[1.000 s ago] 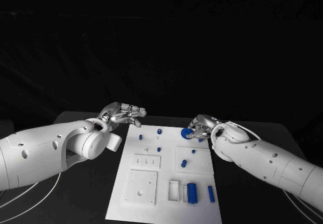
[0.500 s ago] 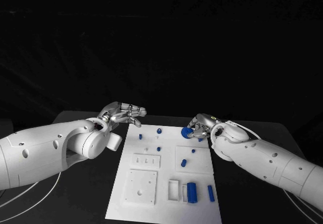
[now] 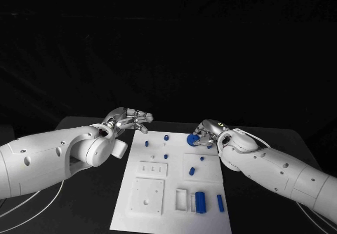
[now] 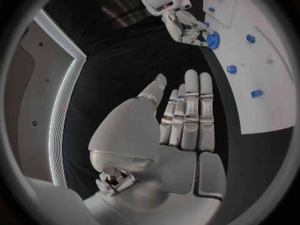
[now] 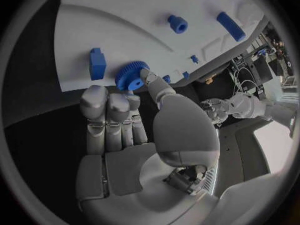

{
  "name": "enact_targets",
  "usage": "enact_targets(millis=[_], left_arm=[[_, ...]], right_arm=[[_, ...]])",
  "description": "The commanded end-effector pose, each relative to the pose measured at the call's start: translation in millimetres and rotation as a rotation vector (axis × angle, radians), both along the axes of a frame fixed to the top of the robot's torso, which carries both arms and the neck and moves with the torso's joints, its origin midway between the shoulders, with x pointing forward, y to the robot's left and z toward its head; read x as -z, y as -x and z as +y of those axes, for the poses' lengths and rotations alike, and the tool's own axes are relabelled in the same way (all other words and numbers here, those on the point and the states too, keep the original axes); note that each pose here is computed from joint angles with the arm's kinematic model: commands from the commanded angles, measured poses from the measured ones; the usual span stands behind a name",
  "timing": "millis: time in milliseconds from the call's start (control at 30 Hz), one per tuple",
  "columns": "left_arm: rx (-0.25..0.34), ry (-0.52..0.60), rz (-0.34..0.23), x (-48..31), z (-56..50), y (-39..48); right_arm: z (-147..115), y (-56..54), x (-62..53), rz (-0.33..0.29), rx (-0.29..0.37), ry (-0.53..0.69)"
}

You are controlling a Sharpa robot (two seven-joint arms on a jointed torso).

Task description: Assemble the parts on the task board

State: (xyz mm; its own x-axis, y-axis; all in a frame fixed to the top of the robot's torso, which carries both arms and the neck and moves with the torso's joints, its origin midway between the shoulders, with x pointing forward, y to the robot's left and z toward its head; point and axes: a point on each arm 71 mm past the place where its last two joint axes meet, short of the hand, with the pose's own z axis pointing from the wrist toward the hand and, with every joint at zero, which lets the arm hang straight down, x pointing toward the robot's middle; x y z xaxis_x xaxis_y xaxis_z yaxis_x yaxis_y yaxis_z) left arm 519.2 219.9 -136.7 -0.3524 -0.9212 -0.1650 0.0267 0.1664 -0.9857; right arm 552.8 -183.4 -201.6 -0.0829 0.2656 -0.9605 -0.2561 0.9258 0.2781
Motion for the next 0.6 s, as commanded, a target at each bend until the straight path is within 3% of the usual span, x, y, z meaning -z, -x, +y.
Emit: enact_targets(millis=[33, 367, 600], left_arm=[[0.014, 0.002, -0.004, -0.7, -1.4, 0.4], [0.012, 0.002, -0.005, -0.8, -1.7, -0.1], [0.014, 0.002, -0.005, -0.8, -3.0, -0.2]], right_arm=[[4.2, 2.4, -6.4, -0.052, 0.01, 0.004], [32.6, 13.6, -24.9, -0.137, -0.042, -0.018], [56.7, 19.4, -27.4, -0.16, -0.084, -0.022]])
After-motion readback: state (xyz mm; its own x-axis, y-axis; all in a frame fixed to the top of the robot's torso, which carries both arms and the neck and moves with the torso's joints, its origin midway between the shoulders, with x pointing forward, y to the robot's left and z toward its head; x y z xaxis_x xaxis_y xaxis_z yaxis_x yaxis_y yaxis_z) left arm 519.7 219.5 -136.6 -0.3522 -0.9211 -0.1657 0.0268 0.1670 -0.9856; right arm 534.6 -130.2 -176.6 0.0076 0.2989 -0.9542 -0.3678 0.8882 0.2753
